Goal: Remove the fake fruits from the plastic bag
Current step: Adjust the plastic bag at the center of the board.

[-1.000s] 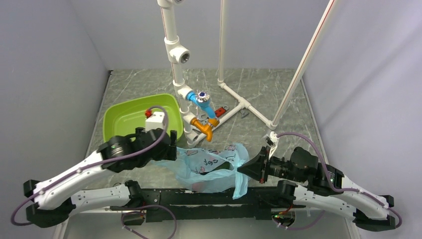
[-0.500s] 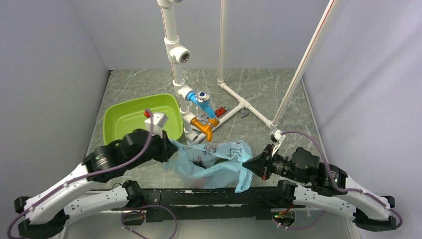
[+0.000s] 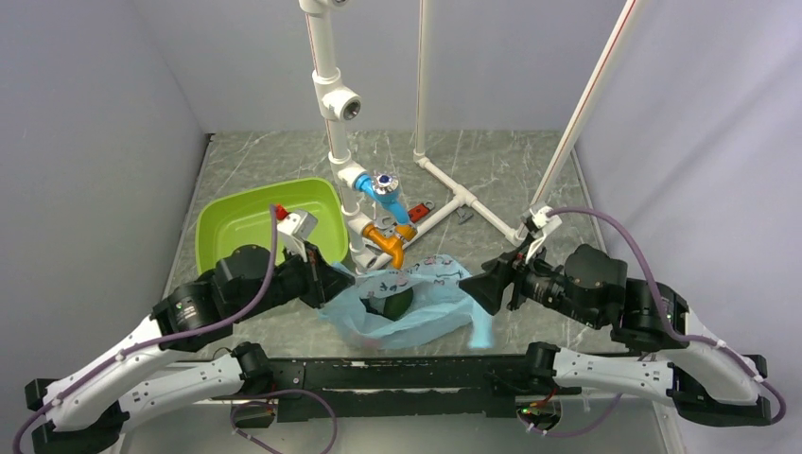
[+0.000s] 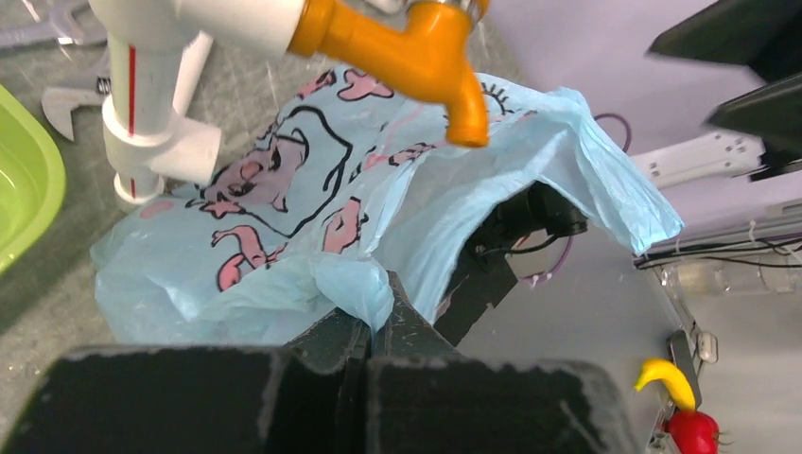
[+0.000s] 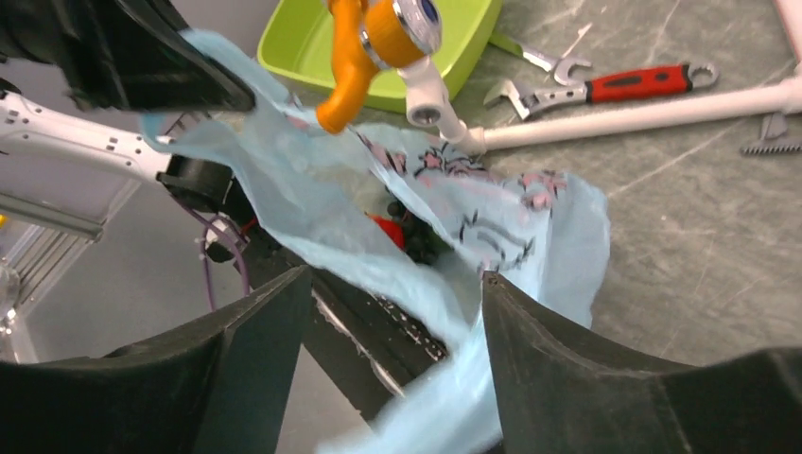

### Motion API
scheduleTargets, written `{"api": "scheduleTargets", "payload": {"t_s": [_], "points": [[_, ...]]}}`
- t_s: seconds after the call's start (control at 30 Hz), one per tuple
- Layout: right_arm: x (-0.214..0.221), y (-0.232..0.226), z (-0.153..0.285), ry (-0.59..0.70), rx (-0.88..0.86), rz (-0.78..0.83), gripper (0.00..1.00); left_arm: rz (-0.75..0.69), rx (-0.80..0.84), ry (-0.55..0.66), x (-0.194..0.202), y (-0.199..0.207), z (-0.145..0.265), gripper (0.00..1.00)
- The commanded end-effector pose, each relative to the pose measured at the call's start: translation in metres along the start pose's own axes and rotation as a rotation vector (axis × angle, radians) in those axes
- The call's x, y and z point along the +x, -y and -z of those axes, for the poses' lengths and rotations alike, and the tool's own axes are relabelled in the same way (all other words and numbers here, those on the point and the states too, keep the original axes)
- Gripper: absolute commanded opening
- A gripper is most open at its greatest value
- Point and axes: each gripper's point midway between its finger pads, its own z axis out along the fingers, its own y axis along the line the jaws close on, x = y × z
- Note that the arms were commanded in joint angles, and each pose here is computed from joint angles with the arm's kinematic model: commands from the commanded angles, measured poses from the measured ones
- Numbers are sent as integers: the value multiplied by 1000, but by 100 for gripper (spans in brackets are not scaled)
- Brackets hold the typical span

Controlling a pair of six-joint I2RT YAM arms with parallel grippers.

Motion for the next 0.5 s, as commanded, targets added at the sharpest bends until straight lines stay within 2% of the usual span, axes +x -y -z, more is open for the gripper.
{"api": "scheduleTargets", "payload": {"t_s": [0.0, 0.07, 0.17, 0.27, 0.37, 0.47], "points": [[-31, -2, 14, 28, 20, 107, 74, 48, 59, 8, 5, 7, -2, 0], [-48, -20, 19, 65, -60, 123, 79, 57, 61, 16, 5, 6, 0, 0], [-52, -63, 12, 48, -256, 141, 80, 63, 48, 23, 4, 4, 3, 0], [-27, -97, -23, -22, -405, 117, 62, 65, 43, 27, 3, 3, 4, 0], [8, -115, -50, -69, -495, 53, 35, 68, 56, 38, -2, 7, 7, 0], [35, -134, -63, -62, -542, 35, 33, 66, 67, 46, -6, 11, 10, 0]]}}
